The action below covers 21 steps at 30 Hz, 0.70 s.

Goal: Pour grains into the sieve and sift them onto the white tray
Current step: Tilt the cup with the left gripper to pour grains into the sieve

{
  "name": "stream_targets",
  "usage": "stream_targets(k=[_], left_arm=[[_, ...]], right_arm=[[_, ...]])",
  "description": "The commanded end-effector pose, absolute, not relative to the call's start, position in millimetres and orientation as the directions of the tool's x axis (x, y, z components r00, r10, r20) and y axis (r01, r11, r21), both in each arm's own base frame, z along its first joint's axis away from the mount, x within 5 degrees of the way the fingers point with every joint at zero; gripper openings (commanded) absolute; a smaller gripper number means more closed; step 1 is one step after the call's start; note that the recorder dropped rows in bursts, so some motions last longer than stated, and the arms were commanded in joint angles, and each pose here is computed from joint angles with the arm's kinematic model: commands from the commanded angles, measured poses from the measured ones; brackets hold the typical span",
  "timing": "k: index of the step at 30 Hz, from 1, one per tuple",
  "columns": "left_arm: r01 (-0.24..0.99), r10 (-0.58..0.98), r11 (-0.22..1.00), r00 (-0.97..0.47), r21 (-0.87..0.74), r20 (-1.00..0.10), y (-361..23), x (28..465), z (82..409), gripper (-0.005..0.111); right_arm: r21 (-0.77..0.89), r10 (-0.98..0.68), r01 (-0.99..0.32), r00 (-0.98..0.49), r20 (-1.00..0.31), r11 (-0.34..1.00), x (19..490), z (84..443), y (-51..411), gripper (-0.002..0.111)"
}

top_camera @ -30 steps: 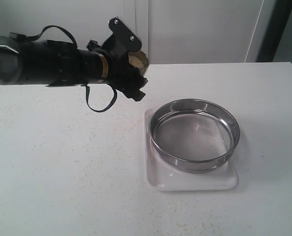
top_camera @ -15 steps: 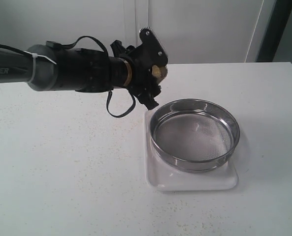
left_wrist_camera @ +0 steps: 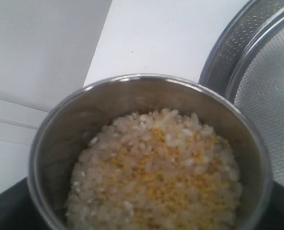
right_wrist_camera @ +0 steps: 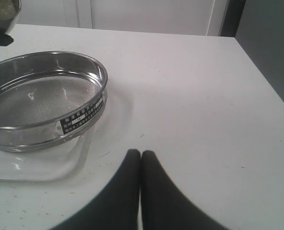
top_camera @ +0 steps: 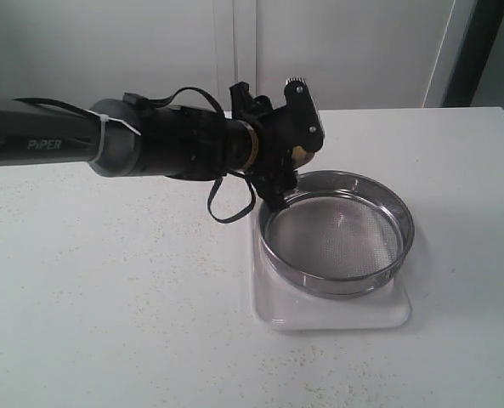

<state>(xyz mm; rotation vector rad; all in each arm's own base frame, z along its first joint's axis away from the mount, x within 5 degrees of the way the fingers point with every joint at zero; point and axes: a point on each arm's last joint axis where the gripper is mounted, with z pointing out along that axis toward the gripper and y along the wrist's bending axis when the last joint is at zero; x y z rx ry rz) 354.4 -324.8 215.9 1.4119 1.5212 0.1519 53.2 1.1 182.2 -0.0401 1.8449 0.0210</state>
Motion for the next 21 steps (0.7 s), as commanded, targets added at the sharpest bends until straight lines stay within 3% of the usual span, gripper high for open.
stream_targets(k=[1,8,13,18,21], left_arm=[[0.651,0.817,0.256,0.249,0.715,-0.52,-327,355,220,0.0],[0.616,0.812,0.242,0.294,0.749,-0.504,-335,362,229,0.0],[0.57,0.845,0.123,0.37,0.813,-0.387,-341,361,225,0.0],[0.486,0.857,-0.068,0.476,0.871,-0.199,-358,343,222,0.0],[0.472,0.861,-0.106,0.484,0.875,-0.157,-359,343,216,0.0]], right_arm=[[-0.012,-0.021,-0.038,-0.256,-0.966,0.999,53,182,1,0.0],[-0.012,-0.021,-0.038,-0.256,-0.966,0.999,53,182,1,0.0],[-0.012,-0.021,-0.038,-0.256,-0.966,0.999,53,182,1,0.0],[-0.012,-0.021,-0.038,-0.256,-0.966,0.999,53,182,1,0.0],[-0.012,-0.021,-0.038,-0.256,-0.966,0.999,53,182,1,0.0]])
